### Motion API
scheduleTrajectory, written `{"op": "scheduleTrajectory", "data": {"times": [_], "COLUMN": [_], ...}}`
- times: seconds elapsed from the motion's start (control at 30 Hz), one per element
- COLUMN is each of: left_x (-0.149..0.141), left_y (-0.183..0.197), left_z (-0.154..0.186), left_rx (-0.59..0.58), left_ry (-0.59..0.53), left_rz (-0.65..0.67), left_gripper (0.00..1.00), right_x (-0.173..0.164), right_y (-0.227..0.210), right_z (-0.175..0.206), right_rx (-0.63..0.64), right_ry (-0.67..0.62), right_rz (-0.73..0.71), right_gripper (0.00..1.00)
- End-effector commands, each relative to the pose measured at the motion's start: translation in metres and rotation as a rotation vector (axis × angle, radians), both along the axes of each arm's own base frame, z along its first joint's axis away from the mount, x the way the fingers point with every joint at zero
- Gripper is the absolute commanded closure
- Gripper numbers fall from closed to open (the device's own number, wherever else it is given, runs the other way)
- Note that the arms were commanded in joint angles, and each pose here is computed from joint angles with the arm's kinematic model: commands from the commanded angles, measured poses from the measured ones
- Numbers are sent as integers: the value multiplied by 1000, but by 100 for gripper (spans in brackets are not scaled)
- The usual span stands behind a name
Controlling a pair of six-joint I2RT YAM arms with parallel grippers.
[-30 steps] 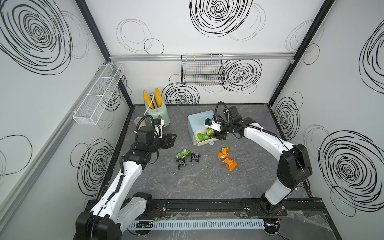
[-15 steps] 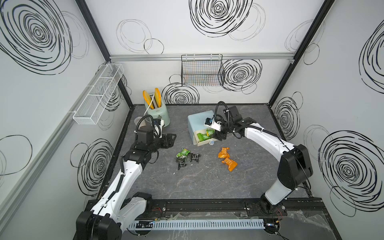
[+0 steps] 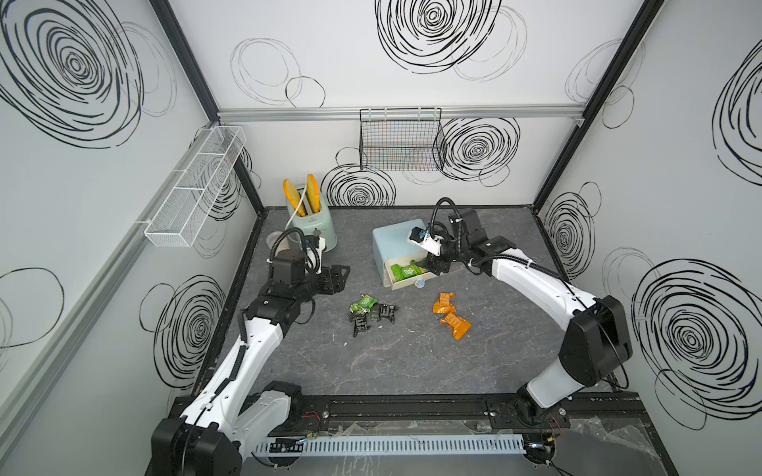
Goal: Place the cookies into the drawer by color
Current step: Place the cookie in the drawer, then pick up the cookie at the center of the board.
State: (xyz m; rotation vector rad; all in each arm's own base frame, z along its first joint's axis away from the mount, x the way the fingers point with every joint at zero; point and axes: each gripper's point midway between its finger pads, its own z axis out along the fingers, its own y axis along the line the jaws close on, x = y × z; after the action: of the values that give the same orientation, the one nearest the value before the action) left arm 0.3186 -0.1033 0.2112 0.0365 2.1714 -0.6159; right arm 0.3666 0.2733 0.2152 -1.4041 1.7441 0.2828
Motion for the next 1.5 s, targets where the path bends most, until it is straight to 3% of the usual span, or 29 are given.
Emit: {"op": "scheduleTrajectory", "data": {"times": [0.0, 0.3, 0.73, 0.97, 1.47], "left_x": [7, -4, -10, -7, 16], "left_y": [0, -17, -57, -63, -64], "left_z": [0, -52, -113, -141, -167], "left_rx": [-11, 20, 125, 152, 256], "left_ry": [-9, 120, 224, 296, 322], "left_rz": [19, 71, -12, -28, -48], "left_gripper": [26, 27, 27, 29, 36], "right_x": [4, -12, -39, -48, -48], "right_y": [-6, -48, -114, -134, -137], "right_z": [40, 71, 48, 32, 19], "right_rx": [133, 381, 534, 553, 547], "right_ry": [-101, -94, -11, -6, 21], "right_rz": [-82, -352, -664, -723, -736], "right_gripper": [24, 24, 24, 24, 23]}}
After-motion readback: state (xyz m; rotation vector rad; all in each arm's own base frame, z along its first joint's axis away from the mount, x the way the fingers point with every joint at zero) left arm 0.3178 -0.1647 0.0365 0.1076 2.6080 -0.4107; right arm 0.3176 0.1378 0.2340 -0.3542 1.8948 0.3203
